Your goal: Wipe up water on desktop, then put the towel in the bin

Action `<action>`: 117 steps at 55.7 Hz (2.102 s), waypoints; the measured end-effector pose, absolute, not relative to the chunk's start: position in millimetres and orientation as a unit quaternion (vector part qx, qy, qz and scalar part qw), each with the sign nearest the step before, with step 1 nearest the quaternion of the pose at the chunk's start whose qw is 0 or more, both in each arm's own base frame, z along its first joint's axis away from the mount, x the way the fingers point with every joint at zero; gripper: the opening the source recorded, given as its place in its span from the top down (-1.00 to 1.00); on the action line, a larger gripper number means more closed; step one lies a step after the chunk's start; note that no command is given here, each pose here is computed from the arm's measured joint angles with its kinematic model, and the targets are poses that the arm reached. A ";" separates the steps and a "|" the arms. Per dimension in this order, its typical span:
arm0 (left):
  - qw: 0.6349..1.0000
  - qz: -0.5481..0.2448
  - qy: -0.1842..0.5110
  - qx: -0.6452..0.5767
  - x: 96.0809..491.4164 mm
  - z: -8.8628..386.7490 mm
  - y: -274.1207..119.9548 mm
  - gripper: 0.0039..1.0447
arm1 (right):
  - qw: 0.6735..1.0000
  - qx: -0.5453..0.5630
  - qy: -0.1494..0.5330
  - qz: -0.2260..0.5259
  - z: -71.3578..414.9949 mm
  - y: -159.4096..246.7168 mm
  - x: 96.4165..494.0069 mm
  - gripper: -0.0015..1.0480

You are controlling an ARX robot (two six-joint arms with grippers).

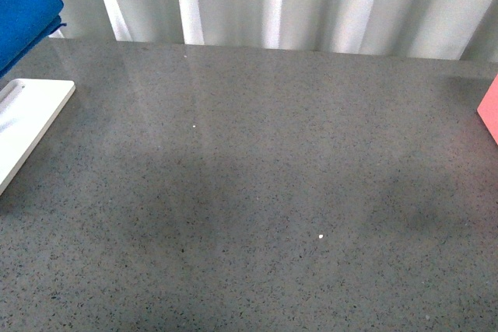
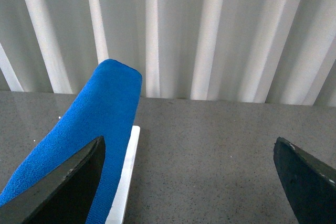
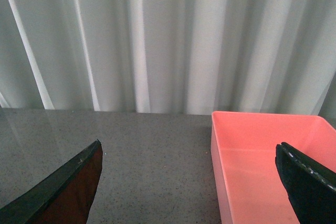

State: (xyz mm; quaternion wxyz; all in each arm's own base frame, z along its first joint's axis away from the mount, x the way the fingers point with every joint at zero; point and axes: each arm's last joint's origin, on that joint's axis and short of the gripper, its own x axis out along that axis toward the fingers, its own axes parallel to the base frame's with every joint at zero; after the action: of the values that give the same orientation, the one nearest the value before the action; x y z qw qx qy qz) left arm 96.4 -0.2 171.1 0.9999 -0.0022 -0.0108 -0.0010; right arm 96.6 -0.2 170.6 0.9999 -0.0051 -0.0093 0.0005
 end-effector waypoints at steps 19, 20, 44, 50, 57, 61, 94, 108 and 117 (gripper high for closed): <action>1.000 -0.001 -0.011 -0.002 96.4 171.1 -0.2 -0.87 | 1.000 -0.005 -0.009 0.001 170.6 -0.2 96.6 -0.86; 1.000 -0.001 -0.011 -0.002 96.4 171.1 -0.2 -0.87 | 1.000 -0.005 -0.009 0.001 170.6 -0.2 96.6 -0.86; 1.000 -0.001 -0.011 -0.002 96.4 171.1 -0.2 -0.87 | 1.000 -0.005 -0.009 0.001 170.6 -0.2 96.6 -0.86; 1.000 -0.001 -0.011 -0.002 96.4 171.1 -0.2 -0.87 | 1.000 -0.005 -0.009 0.001 170.6 -0.2 96.6 -0.86; 1.000 -0.001 -0.011 -0.002 96.4 171.1 -0.2 -0.87 | 1.000 -0.005 -0.009 0.001 170.6 -0.2 96.6 -0.86; 1.000 -0.001 -0.011 -0.002 96.4 171.1 -0.2 -0.87 | 1.000 -0.005 -0.009 0.001 170.6 -0.2 96.6 -0.86; 1.000 -0.001 -0.011 -0.002 96.4 171.1 -0.2 -0.87 | 1.000 -0.005 -0.009 0.001 170.6 -0.2 96.6 -0.86; 0.980 -0.058 0.192 -0.007 110.5 167.1 -0.7 -0.87 | 1.000 -0.005 -0.009 0.001 170.6 -0.1 96.6 -0.86; 0.983 -0.070 0.170 0.027 145.6 200.0 4.9 -0.87 | 1.000 -0.005 -0.009 0.001 170.6 -0.1 96.6 -0.86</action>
State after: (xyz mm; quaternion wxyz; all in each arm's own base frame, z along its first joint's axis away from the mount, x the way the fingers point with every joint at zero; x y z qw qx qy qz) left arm 145.6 4.9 200.0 0.9827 0.0270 0.1695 -0.0702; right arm 96.6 -0.1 170.6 0.9999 -0.0051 -0.0093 0.0011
